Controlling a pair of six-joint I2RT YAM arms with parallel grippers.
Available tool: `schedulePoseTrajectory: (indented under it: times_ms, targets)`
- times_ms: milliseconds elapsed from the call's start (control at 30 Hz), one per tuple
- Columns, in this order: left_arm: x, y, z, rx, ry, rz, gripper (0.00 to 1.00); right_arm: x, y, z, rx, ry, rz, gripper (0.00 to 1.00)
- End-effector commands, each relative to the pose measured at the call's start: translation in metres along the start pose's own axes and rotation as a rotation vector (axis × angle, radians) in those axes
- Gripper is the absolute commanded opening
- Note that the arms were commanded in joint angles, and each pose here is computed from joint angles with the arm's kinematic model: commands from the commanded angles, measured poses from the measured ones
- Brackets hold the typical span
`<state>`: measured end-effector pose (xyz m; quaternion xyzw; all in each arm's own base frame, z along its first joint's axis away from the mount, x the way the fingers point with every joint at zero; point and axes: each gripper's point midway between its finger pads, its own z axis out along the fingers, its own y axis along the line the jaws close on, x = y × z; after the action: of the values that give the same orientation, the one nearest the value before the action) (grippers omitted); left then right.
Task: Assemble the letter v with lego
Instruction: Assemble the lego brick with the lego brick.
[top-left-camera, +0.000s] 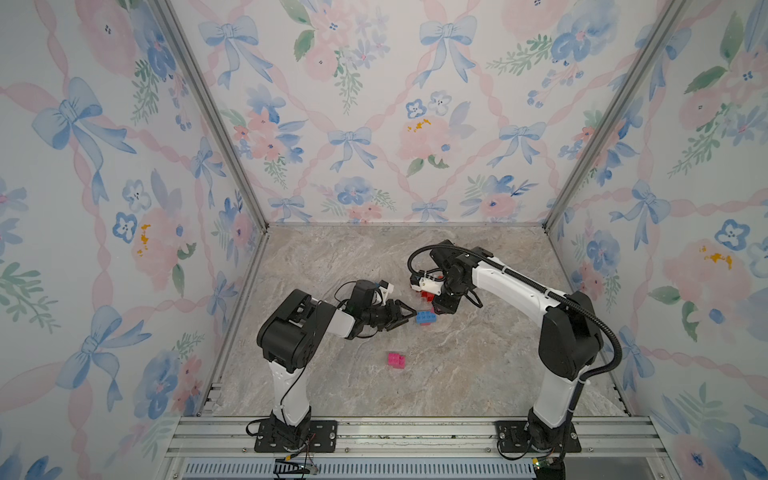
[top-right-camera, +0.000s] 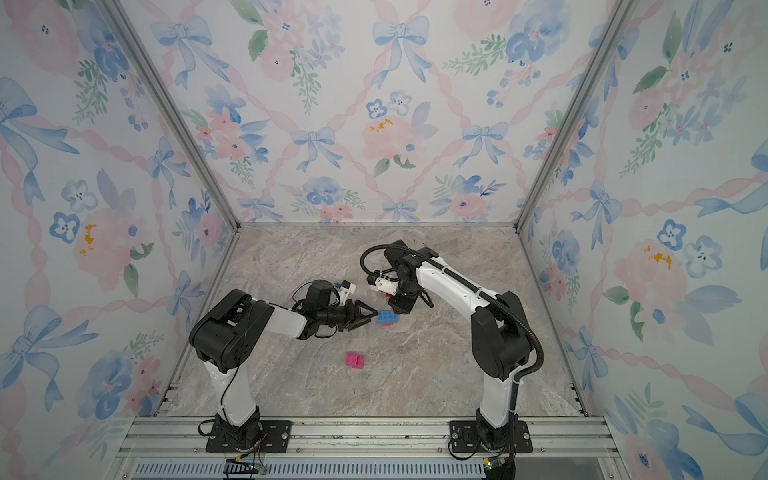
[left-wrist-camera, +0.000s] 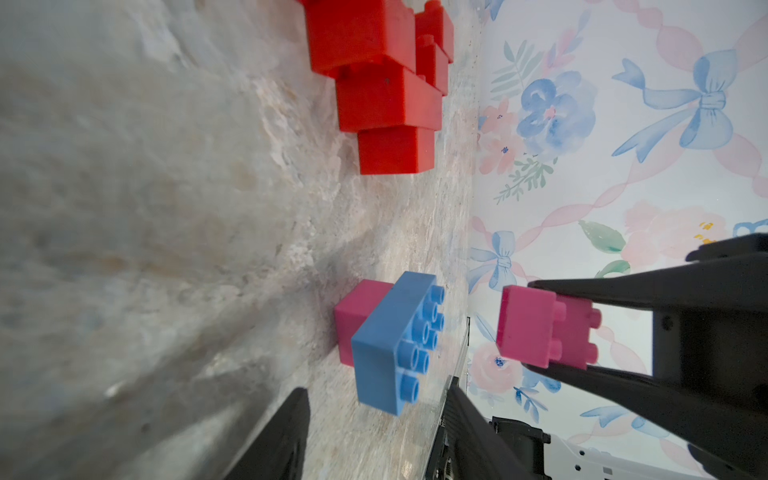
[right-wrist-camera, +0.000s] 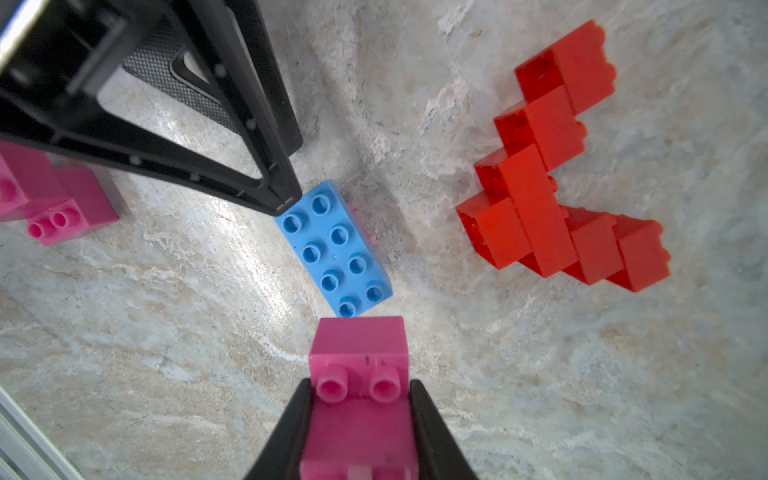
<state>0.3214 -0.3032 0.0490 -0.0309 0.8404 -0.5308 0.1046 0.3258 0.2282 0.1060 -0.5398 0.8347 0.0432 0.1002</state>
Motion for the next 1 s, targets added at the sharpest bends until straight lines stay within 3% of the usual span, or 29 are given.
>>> schedulePoseTrajectory:
  times_ms: [0, 200, 967]
  targets:
    - [0.003, 0.003, 0.014, -0.012, 0.029, 0.019, 0.56, -0.003, -0.011, -0.004, 0.022, -0.03, 0.022, 0.3]
    - [0.003, 0.005, 0.027, -0.012, 0.049, 0.015, 0.5, 0.0, -0.013, -0.003, 0.032, -0.039, 0.043, 0.31]
    - [0.012, 0.014, 0.019, -0.025, 0.061, -0.007, 0.32, 0.009, -0.009, -0.004, 0.024, -0.042, 0.041, 0.33]
